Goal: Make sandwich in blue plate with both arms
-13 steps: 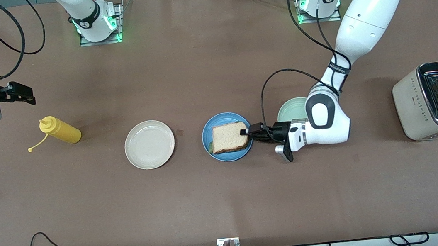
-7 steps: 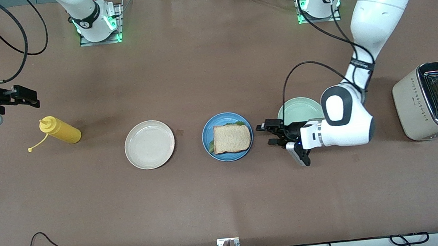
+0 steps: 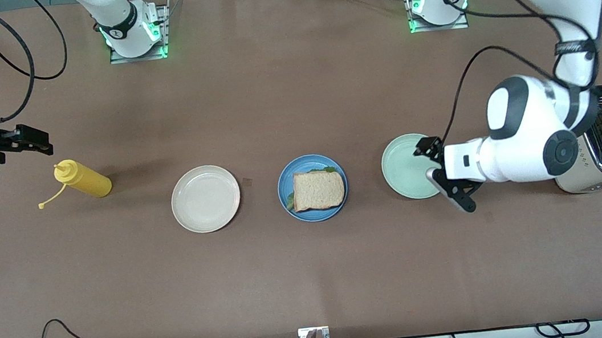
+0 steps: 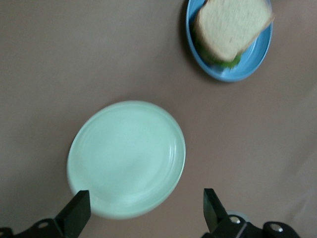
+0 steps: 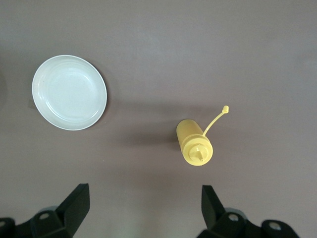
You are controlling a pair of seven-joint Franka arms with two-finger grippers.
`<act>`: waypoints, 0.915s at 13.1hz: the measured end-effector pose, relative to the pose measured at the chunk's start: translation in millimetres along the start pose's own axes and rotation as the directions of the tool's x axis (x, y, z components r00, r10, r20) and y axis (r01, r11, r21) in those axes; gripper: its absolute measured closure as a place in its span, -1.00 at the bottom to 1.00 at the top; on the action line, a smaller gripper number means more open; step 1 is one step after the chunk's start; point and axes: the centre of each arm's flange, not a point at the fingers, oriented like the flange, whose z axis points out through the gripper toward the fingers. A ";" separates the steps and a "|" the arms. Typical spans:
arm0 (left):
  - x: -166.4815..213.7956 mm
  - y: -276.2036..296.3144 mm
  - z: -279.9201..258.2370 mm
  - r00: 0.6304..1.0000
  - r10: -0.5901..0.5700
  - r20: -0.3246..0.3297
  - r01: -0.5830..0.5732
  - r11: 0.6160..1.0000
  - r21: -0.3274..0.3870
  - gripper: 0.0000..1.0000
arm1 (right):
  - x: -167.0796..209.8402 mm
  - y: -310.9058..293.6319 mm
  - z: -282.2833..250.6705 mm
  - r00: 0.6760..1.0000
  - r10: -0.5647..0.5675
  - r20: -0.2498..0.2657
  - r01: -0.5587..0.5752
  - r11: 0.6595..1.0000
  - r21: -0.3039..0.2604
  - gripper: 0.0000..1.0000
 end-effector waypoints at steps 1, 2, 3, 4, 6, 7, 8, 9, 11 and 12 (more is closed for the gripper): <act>-9.7 6.6 -20.5 0.999 -0.016 0.052 0.014 0.999 0.040 -1.00 | 0.0 2.0 -0.1 1.000 0.004 0.000 -0.004 1.000 0.000 -1.00; -21.0 13.2 -41.7 0.994 -0.034 0.103 0.026 0.997 0.075 -1.00 | -0.1 4.1 -0.2 1.000 0.007 -0.001 -0.007 1.000 0.000 -1.00; -32.5 18.4 -62.1 0.987 -0.059 0.151 0.043 0.993 0.110 -1.00 | -0.2 6.3 -0.2 1.000 0.012 -0.001 -0.012 1.000 0.000 -1.00; -43.8 23.3 -84.1 0.977 -0.103 0.187 0.075 0.986 0.148 -1.00 | -0.3 8.2 -0.2 1.000 0.017 0.000 -0.017 1.000 0.000 -1.00; -59.9 32.5 -125.3 0.961 -0.205 0.188 0.166 0.965 0.203 -1.00 | -0.3 9.3 0.1 1.000 0.022 0.001 -0.022 1.000 0.001 -1.00; -66.6 35.2 -145.6 0.956 -0.244 0.161 0.206 0.953 0.223 -1.00 | -0.3 9.5 0.3 1.000 0.023 0.001 -0.023 1.000 0.001 -1.00; -76.3 32.7 -165.3 0.950 -0.287 0.121 0.252 0.937 0.244 -1.00 | -0.3 9.6 0.3 1.000 0.024 0.001 -0.024 1.000 0.001 -1.00; -89.4 24.5 -182.9 0.939 -0.338 0.068 0.309 0.912 0.268 -1.00 | -0.2 9.8 0.4 1.000 0.025 0.001 -0.025 1.000 0.001 -1.00; -112.5 12.5 -206.6 0.884 -0.458 -0.098 0.466 0.837 0.286 -1.00 | -0.1 9.9 0.7 1.000 0.025 0.002 -0.025 1.000 0.001 -1.00; -124.1 11.1 -208.7 0.841 -0.514 -0.173 0.542 0.798 0.263 -1.00 | 0.0 10.1 0.9 1.000 0.025 0.002 -0.025 1.000 0.001 -1.00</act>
